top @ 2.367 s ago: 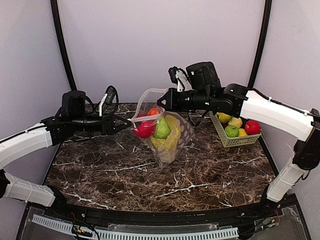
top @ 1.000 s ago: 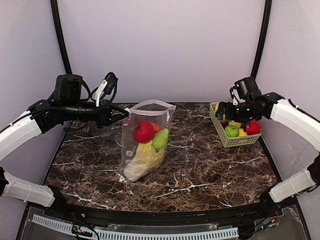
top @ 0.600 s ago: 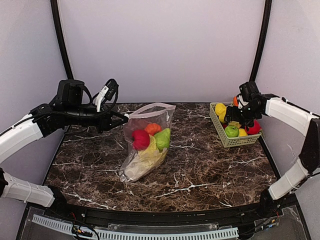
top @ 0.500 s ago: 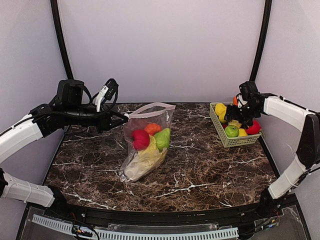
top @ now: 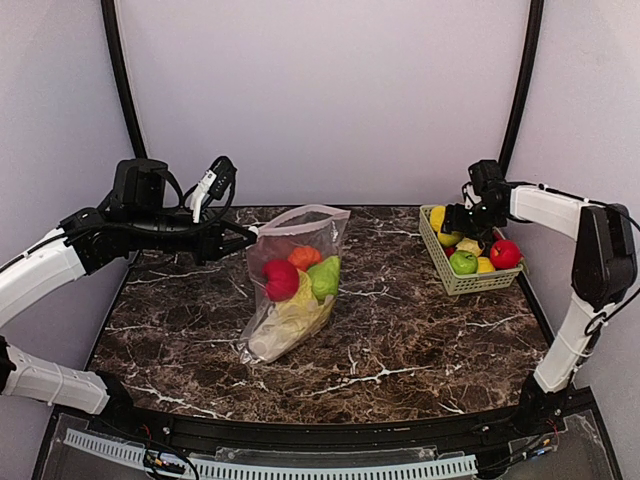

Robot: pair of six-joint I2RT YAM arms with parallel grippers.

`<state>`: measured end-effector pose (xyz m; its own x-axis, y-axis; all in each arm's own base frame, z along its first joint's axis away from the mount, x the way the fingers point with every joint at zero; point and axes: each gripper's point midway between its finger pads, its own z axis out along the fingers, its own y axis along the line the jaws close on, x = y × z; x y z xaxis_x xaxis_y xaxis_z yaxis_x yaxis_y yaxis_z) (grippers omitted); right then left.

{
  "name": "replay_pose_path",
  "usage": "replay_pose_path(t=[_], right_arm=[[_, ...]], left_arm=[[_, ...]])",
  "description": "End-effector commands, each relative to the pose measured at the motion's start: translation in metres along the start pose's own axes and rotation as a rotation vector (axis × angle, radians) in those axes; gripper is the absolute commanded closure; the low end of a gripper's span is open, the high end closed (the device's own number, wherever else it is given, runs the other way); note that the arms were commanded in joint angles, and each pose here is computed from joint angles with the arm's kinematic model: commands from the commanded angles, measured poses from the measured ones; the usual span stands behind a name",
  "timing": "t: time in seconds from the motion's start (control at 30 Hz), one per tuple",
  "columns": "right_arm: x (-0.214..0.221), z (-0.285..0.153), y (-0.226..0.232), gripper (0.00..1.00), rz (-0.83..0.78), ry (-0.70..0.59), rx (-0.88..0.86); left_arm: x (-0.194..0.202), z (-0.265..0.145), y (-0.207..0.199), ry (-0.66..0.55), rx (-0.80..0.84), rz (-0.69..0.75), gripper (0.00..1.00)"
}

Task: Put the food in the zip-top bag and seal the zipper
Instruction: Pick up the fake fruit from the bin.

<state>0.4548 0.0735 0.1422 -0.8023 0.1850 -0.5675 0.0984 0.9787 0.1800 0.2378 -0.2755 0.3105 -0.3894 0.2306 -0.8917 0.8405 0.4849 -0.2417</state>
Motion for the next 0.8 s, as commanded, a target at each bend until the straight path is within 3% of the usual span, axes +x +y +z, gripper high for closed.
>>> replay_pose_path(t=[0.0,0.43,0.77], right_arm=[[-0.018,0.004,-0.005,0.19,0.003,-0.049,0.038],[-0.02,0.016,-0.003,0.36,0.026,-0.039,0.027],[-0.018,-0.012,-0.005,0.47,0.056,-0.072,0.024]], left_arm=[[-0.009,-0.007,-0.007,-0.039,0.018,0.014,0.99],[-0.007,-0.004,-0.006,-0.031,0.023,0.008,0.99],[-0.008,-0.007,-0.007,-0.036,0.023,0.01,0.99]])
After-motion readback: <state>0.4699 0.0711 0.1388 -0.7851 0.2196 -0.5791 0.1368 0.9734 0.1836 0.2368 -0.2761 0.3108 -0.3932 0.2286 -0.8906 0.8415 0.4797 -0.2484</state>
